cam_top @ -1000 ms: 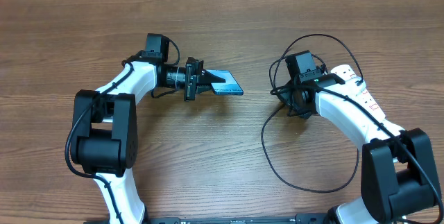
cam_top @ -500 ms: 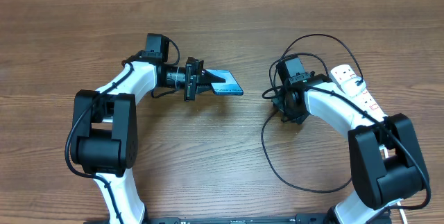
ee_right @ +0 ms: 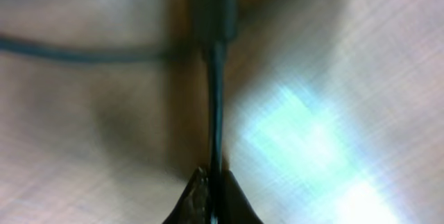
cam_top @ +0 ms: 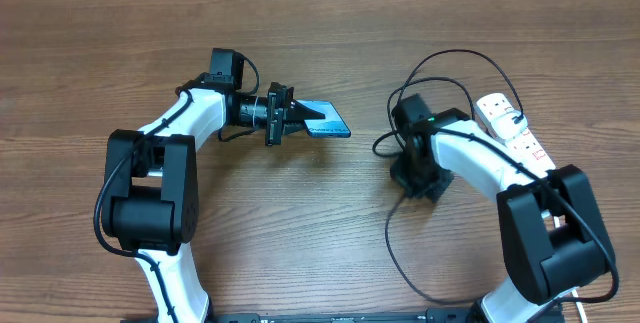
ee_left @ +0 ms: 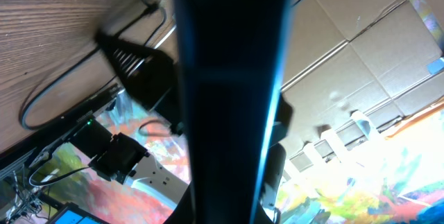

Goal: Plug charger to phone and switch on socket
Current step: 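Grasp the black USB-C cable near its plug with the right gripper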

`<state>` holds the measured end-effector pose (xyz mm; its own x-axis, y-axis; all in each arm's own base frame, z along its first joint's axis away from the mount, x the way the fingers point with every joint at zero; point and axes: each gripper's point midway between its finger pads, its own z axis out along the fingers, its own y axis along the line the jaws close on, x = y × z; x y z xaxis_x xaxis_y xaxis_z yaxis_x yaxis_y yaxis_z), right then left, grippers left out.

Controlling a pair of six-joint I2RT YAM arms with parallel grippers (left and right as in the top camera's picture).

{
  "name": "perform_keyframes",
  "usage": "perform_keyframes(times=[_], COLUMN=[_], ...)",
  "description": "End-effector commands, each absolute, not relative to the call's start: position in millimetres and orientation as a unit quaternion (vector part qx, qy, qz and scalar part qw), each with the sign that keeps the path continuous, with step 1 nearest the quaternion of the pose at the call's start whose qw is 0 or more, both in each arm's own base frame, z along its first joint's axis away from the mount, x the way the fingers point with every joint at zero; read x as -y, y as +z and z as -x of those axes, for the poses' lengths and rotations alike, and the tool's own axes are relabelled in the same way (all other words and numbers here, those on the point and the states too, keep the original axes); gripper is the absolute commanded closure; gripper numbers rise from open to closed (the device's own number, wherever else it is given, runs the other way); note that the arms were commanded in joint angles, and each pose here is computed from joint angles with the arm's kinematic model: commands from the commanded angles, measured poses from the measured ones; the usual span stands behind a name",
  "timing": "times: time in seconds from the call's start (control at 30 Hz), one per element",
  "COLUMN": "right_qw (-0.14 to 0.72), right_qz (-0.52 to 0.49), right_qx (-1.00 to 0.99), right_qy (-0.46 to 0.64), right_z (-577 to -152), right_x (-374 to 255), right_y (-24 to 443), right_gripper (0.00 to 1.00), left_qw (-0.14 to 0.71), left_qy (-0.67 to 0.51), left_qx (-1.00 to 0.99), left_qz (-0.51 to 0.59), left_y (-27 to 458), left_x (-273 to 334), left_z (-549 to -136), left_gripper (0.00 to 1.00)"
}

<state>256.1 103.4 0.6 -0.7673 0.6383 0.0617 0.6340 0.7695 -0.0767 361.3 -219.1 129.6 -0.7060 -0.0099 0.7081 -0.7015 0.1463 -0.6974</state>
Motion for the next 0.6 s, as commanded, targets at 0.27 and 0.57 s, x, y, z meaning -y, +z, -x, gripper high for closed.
perform_keyframes(times=[0.27,0.57], right_qw=[-0.003,-0.065], right_qz=[0.328,0.295], right_qx=[0.944,0.953], right_qy=[0.035,-0.004], right_z=[-270,-304], right_x=[-102,-113], right_y=[-1,-1], right_gripper=[0.52,0.28], left_qw=[0.289,0.289], left_qy=[0.613,0.613], left_qx=[0.695,0.695], left_qz=[-0.24,-0.24], left_y=[135,135], left_x=[220,220], left_z=[-359,-359], left_gripper=[0.96,0.96])
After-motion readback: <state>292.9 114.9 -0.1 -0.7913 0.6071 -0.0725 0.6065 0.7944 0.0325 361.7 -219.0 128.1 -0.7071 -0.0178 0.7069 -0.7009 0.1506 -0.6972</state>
